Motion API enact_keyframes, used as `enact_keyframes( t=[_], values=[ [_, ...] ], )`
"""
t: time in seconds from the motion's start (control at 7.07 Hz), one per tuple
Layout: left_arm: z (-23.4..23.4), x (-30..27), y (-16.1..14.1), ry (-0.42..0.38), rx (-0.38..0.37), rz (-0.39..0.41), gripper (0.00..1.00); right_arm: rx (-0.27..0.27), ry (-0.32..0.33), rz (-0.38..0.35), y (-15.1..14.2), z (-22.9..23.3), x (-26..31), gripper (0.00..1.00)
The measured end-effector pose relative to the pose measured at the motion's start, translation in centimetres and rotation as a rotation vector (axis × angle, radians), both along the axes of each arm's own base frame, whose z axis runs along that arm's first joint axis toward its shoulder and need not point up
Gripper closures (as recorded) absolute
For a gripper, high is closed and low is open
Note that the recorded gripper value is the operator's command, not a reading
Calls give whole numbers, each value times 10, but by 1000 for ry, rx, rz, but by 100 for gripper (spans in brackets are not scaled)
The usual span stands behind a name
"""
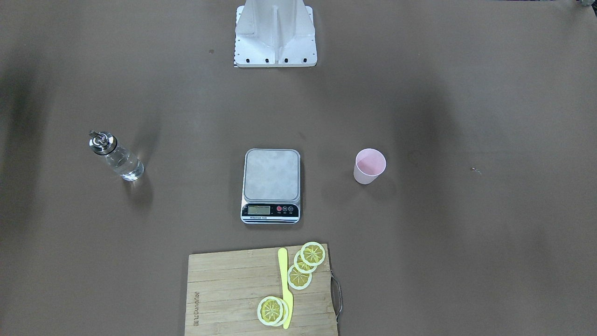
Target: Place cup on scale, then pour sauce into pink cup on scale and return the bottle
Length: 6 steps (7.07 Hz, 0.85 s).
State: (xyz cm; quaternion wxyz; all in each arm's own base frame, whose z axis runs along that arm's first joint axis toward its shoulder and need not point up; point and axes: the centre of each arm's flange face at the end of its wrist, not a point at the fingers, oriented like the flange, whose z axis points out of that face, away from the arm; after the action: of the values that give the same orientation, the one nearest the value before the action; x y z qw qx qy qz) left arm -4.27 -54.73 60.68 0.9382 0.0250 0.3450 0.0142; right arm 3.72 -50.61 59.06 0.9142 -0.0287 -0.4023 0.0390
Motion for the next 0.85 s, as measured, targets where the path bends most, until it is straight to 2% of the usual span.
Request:
enact_keyframes(
  t=[0.42,0.71,0.85],
  values=[
    [-11,3,-5,2,23,6,3,7,0,0,-3,-3,0,0],
    [-48,13,-17,10,73,4,3,27,-5,0,-4,-15,0,0],
    [-77,36,-23,22,81,-7,3,54,-9,1,-6,-31,-1,0]
  ],
)
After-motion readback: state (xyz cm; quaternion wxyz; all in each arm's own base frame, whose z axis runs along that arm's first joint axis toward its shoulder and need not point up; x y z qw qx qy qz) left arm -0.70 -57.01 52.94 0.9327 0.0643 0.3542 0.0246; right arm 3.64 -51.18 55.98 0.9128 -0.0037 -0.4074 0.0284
